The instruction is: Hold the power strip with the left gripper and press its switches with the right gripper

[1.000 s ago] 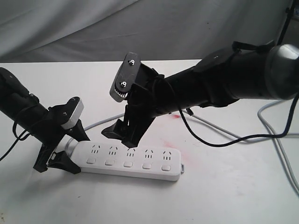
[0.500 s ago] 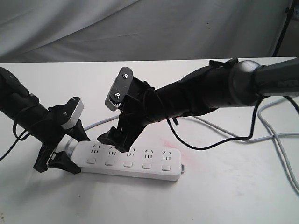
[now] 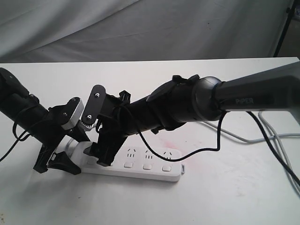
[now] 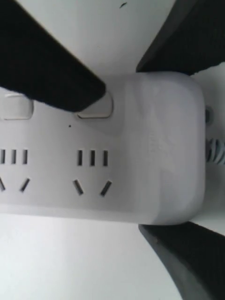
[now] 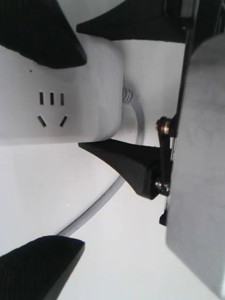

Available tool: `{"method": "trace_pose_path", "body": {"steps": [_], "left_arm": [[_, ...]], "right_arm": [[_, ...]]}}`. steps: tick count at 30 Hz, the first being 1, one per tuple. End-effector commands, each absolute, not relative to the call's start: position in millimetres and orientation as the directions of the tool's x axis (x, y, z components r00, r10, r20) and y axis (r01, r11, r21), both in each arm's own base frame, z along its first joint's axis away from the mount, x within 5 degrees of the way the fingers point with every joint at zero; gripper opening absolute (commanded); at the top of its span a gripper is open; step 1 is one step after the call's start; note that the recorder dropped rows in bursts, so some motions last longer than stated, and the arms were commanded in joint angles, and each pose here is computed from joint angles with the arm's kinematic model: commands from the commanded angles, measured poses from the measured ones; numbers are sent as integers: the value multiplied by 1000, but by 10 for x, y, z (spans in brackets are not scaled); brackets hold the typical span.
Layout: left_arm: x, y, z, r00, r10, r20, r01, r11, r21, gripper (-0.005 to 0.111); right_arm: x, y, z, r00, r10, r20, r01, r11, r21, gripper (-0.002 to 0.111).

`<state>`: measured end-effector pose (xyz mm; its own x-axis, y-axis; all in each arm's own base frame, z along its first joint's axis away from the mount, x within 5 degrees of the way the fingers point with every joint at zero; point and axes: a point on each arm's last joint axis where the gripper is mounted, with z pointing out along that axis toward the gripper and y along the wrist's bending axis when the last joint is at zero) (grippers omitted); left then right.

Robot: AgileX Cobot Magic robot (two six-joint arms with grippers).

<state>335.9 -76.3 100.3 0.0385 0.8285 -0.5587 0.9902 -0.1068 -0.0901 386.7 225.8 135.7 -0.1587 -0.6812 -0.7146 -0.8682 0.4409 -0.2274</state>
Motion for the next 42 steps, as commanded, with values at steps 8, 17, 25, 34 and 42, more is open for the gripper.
{"method": "trace_pose_path", "body": {"steps": [8,17,25,34,42], "left_arm": [[3348,-784,1001,40,827,-561,990,-109,-90,0],[3348,-784,1001,40,827,-561,990,-109,-90,0],[3348,-784,1001,40,827,-561,990,-109,-90,0],[3348,-784,1001,40,827,-561,990,-109,-90,0],[3348,-784,1001,40,827,-561,990,-109,-90,0]], "right_arm": [[3872,2278,1266,-163,-690,-706,-876,431,-218,88],[3875,2275,1223,-170,-694,-700,-875,433,-216,88],[3875,2272,1202,-163,-703,-693,-878,424,-223,88],[3878,2254,1044,-136,-749,-649,-890,381,-252,88],[3885,2232,1024,-109,-779,-618,-890,353,-288,88]]}}
